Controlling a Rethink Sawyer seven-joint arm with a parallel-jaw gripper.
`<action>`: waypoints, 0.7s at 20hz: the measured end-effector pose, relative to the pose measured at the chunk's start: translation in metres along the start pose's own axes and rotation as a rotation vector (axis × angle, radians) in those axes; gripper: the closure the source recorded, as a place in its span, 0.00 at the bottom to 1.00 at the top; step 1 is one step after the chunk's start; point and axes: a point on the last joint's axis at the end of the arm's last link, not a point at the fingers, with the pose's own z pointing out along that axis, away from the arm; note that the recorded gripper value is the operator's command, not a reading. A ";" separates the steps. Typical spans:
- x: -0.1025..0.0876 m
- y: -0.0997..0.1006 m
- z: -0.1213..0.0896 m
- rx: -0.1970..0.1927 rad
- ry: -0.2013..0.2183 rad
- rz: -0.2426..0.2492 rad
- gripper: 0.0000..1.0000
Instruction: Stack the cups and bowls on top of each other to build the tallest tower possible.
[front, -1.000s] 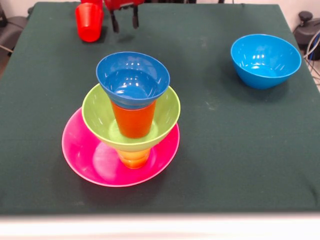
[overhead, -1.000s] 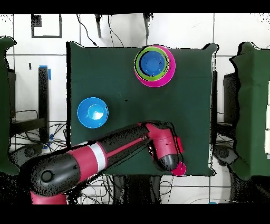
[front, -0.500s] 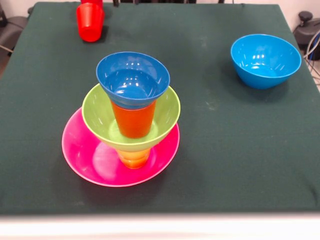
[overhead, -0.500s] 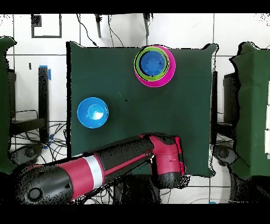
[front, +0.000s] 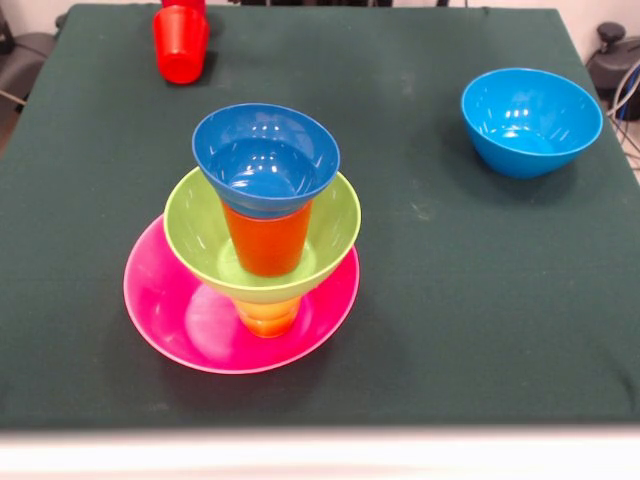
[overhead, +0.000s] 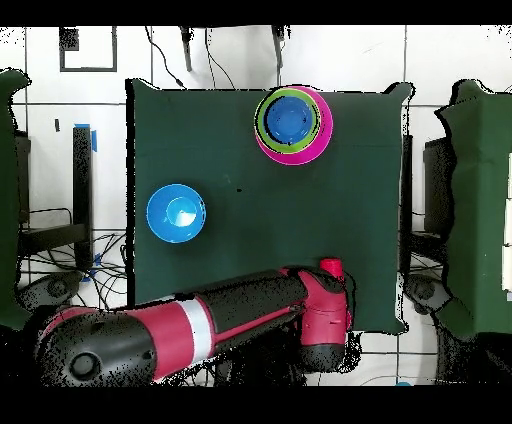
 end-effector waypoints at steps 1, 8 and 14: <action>0.004 -0.003 0.006 0.000 -0.015 0.037 0.00; 0.022 -0.016 0.027 0.003 -0.030 0.089 0.00; 0.045 -0.028 0.041 0.015 0.004 0.052 0.00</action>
